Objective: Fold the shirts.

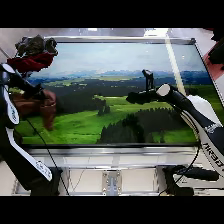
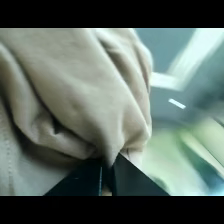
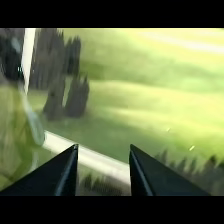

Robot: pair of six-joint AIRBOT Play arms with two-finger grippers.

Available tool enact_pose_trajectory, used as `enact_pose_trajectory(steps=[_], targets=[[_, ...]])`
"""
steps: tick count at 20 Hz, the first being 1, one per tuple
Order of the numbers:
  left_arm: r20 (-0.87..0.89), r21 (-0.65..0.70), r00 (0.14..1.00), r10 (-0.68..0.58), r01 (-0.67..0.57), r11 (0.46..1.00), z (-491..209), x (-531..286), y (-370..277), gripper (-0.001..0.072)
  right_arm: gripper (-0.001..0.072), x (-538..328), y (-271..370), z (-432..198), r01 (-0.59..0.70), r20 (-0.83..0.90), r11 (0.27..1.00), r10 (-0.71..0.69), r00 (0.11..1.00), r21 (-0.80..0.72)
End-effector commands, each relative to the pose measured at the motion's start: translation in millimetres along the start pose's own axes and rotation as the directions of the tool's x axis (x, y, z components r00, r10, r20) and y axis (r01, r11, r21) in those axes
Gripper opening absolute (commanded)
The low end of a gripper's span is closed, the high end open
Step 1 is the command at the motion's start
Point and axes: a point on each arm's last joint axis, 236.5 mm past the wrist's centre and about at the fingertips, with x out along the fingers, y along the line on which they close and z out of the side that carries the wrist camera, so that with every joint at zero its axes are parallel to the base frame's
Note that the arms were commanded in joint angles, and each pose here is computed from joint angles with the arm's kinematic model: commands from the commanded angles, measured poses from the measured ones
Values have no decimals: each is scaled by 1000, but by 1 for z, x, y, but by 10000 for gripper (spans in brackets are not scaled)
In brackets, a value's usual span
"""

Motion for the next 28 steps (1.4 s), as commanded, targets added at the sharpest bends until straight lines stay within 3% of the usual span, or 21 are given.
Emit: enact_pose_trajectory(steps=[1,4,7,10,12,13,14,15,21,24,28], targets=[[-129,283,915,-383,404,870,-24,16,-171,8,384,-45,-22,59,71,152,997,-64,986,-41],[-296,475,896,-332,439,763,-80,80,-274,8,384,-111,-51,113,125,315,992,-119,942,1],[-461,639,862,-212,488,595,-175,147,-355,8,384,-157,-81,130,164,379,985,-174,909,59],[-566,708,822,-62,523,475,-270,198,-393,9,384,-168,-110,121,199,344,975,-223,912,104],[-571,752,820,47,499,432,-307,222,-392,18,384,-159,-116,105,222,273,973,-230,934,62],[-548,780,831,97,465,418,-310,229,-386,171,385,-150,-116,95,215,222,976,-218,950,39],[-530,793,838,128,436,426,-307,231,-380,566,384,-138,-116,81,202,153,979,-203,967,18],[-511,797,846,154,398,455,-297,230,-370,714,385,-124,-117,68,184,87,983,-184,979,4],[-361,708,896,260,82,702,-188,184,-287,717,386,-32,-102,-24,11,-315,1000,-17,949,-20],[-353,619,904,242,31,785,-153,158,-253,718,386,10,-74,-49,-90,-392,993,54,918,-75],[-318,538,929,190,11,843,-122,141,-232,717,386,48,-61,-53,-42,-369,967,-55,928,-250]])
